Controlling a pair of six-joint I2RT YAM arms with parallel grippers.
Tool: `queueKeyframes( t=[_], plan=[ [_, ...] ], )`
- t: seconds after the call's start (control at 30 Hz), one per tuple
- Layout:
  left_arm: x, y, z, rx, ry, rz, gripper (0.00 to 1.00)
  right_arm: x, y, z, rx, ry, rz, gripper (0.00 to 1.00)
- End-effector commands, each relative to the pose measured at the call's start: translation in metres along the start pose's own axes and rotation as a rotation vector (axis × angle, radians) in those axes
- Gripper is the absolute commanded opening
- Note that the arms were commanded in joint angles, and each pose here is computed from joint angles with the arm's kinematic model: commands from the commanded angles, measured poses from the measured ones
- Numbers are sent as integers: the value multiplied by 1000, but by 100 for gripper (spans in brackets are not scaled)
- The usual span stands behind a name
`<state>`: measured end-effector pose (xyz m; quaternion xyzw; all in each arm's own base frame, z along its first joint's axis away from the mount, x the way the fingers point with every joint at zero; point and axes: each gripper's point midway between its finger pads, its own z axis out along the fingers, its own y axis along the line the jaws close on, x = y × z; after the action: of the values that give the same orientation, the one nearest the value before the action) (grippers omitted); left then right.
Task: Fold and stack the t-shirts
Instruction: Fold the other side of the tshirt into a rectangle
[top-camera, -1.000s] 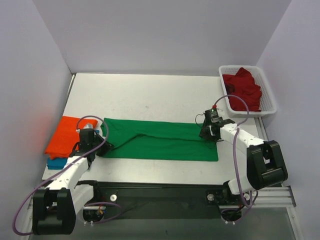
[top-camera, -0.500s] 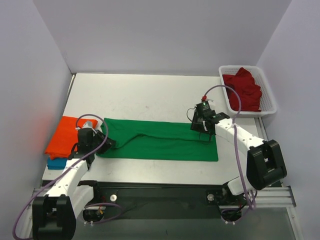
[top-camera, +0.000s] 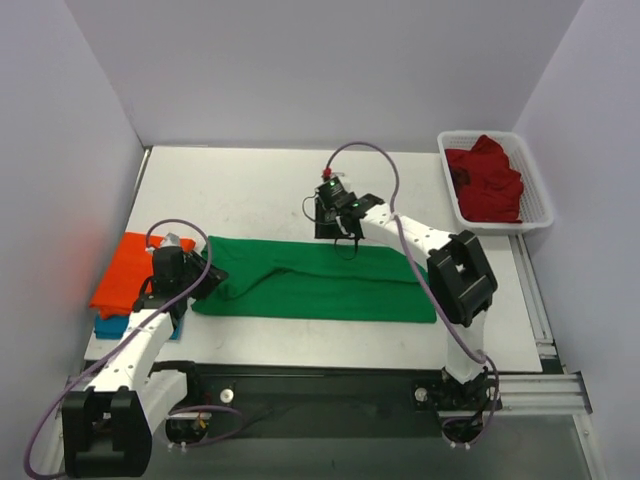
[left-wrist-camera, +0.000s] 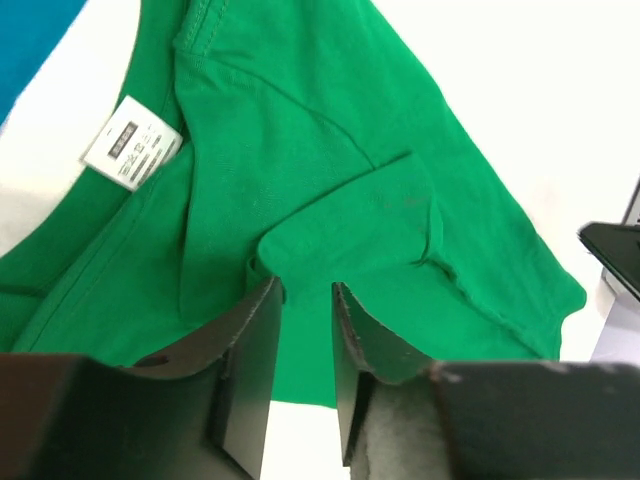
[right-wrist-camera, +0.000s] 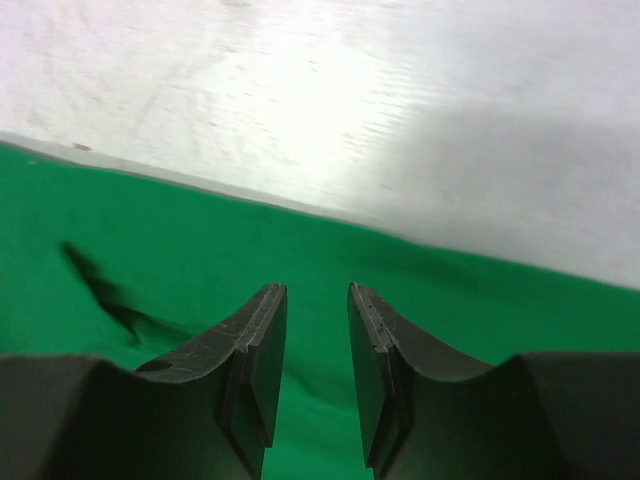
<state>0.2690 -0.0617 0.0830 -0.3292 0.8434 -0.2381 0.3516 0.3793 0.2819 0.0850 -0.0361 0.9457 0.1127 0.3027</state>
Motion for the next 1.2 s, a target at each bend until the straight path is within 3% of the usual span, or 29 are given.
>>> queueKeyframes(
  t=[0.0,0.27,0.83,1.17],
  plan=[
    [-20,-20,6,15,-23,-14,36,0,39,14,-62,26,-43,32],
    [-17,-25,20,-7,18,11,34,39,88,32,-119,60,-110,32],
    [17,-50,53,-20,103,66,32,94,74,25,-87,77,-119,31],
    [40,-87,71,122,157,111,32,96,76,29,-99,72,-109,31]
  ],
)
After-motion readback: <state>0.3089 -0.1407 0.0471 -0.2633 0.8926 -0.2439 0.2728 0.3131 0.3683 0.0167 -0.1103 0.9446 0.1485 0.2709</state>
